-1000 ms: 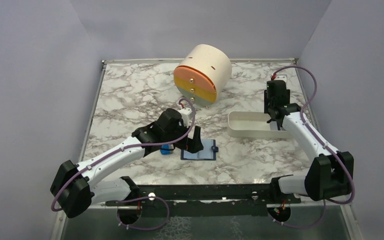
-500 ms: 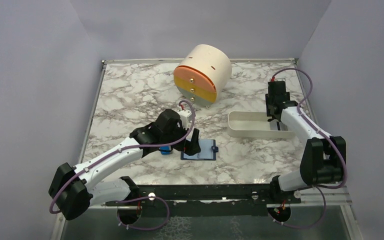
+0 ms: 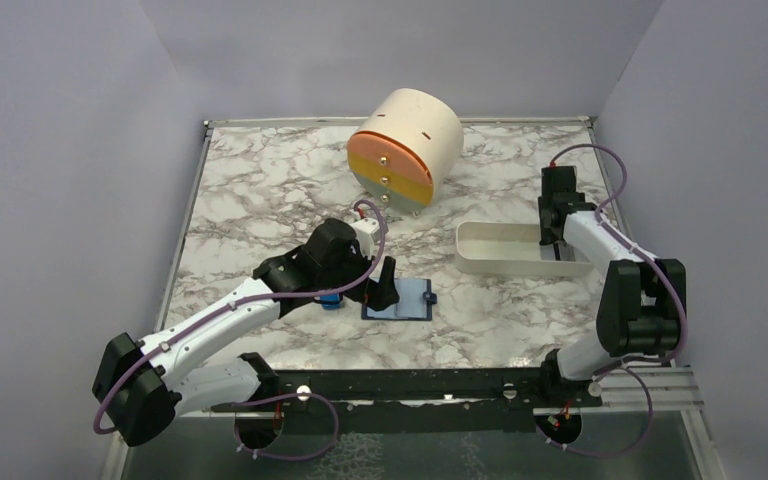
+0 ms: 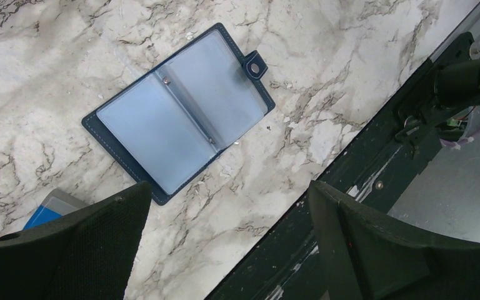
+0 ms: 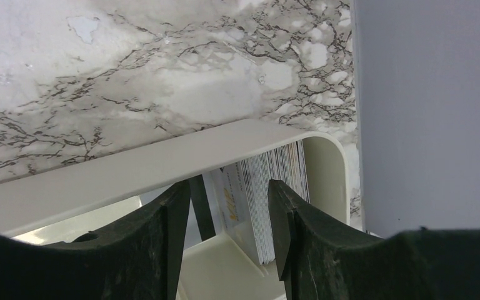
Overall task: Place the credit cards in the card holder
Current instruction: Pick up the credit card from the storage box.
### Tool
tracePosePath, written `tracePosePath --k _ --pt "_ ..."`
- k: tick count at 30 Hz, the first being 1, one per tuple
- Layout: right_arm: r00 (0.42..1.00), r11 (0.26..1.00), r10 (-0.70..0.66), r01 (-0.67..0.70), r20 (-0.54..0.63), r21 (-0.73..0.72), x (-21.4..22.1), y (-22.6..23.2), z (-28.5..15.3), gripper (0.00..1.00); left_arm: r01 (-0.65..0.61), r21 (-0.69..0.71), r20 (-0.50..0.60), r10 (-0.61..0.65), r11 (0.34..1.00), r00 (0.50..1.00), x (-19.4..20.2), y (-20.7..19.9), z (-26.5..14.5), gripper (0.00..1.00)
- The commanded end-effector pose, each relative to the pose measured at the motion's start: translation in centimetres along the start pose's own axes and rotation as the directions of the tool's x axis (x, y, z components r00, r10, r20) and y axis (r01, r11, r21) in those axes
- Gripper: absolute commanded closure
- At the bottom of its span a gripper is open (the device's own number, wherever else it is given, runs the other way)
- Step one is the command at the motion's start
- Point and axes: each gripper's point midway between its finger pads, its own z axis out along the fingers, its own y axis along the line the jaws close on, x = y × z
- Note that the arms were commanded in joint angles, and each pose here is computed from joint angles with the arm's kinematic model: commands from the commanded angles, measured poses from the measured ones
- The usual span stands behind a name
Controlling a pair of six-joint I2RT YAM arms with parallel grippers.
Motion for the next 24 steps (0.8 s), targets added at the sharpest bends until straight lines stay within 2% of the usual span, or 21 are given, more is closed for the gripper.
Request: tracePosePath --k 1,11,24 --pt "0.999 0.998 -0.024 0.026 -0.042 0.049 1.1 -0.6 1.1 0.51 -0.022 -0.008 0.033 0.022 1.0 0.999 -1.2 -0.1 -0.6 0.01" --pt "0.992 0.986 -0.068 0.084 -0.107 0.145 2.3 -2.0 1.8 0.58 -0.02 -0.008 0.034 0.021 1.0 0.999 -1.3 -0.1 -0.6 0.01" --pt "0.994 0.98 -0.062 0.078 -0.091 0.181 1.8 -2.9 1.3 0.68 -0.022 -0.011 0.042 0.022 1.0 0.999 -1.4 0.0 -0.8 0.01"
